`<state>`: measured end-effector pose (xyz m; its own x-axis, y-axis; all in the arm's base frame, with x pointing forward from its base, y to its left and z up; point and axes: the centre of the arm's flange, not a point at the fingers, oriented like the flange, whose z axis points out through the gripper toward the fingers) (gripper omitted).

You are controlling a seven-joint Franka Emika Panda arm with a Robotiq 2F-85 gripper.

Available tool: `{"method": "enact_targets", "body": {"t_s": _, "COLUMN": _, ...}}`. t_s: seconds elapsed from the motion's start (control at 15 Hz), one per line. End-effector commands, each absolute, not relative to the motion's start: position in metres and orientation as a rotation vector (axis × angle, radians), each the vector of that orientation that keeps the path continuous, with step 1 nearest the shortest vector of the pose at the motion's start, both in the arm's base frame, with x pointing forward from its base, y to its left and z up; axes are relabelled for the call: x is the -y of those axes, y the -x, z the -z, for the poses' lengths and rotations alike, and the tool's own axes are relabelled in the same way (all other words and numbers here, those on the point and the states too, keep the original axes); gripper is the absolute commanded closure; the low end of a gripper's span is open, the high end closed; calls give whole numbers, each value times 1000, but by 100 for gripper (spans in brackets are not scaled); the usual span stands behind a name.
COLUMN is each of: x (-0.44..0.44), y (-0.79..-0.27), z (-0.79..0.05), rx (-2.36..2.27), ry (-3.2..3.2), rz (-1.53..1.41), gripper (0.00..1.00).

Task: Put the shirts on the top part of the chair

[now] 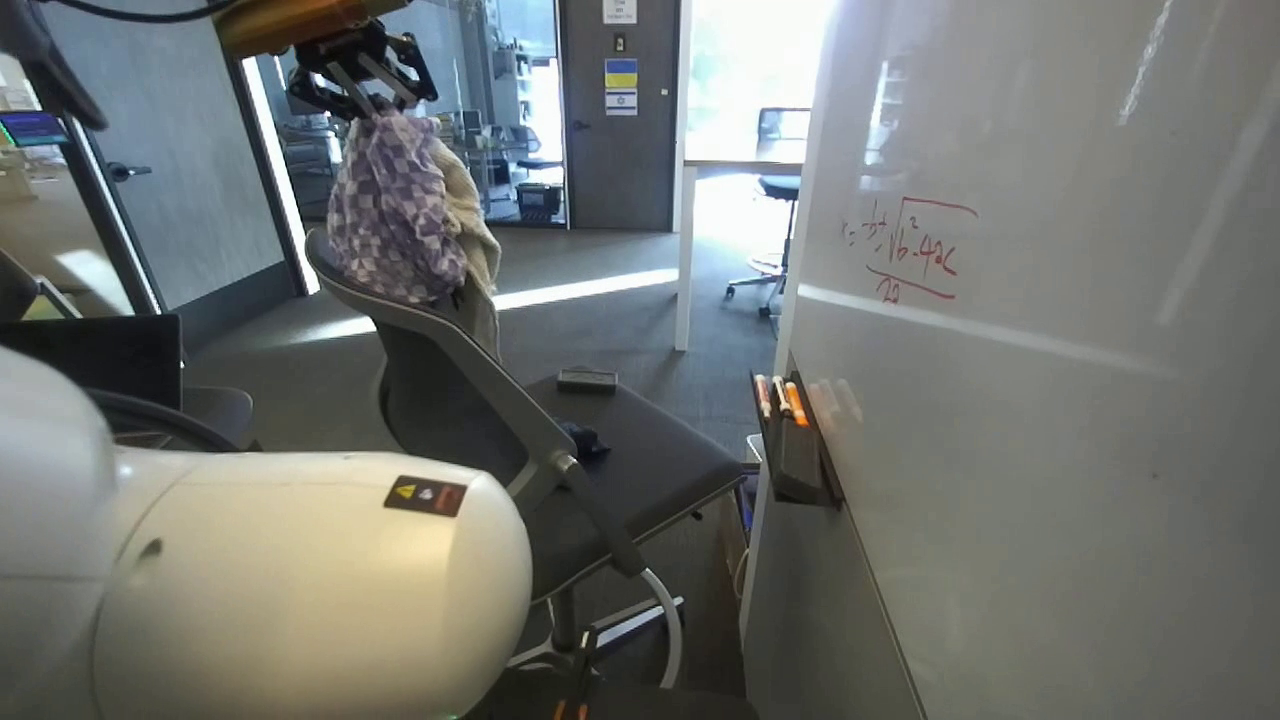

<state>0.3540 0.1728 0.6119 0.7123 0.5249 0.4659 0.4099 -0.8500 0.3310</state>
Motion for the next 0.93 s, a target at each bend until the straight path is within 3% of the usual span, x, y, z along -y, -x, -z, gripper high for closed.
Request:
{"method": "enact_targets", "body": {"t_s": 0.0, "x": -181, "y": -344, "z": -603, "rx": -983, "ry": -2596, "rz": -799, "gripper": 99}}
{"method": "enact_targets", "body": {"t_s": 0.33, "x": -188, "y": -331, "z": -585, "rx": -1327, "ry": -2492, "rz": -642, "gripper": 99}}
{"method": "enact_targets", "body": {"t_s": 0.87, "x": -265, "y": -237, "z": -609, "rx": -1738, "ry": -2155, "rz": -539, "gripper": 99}}
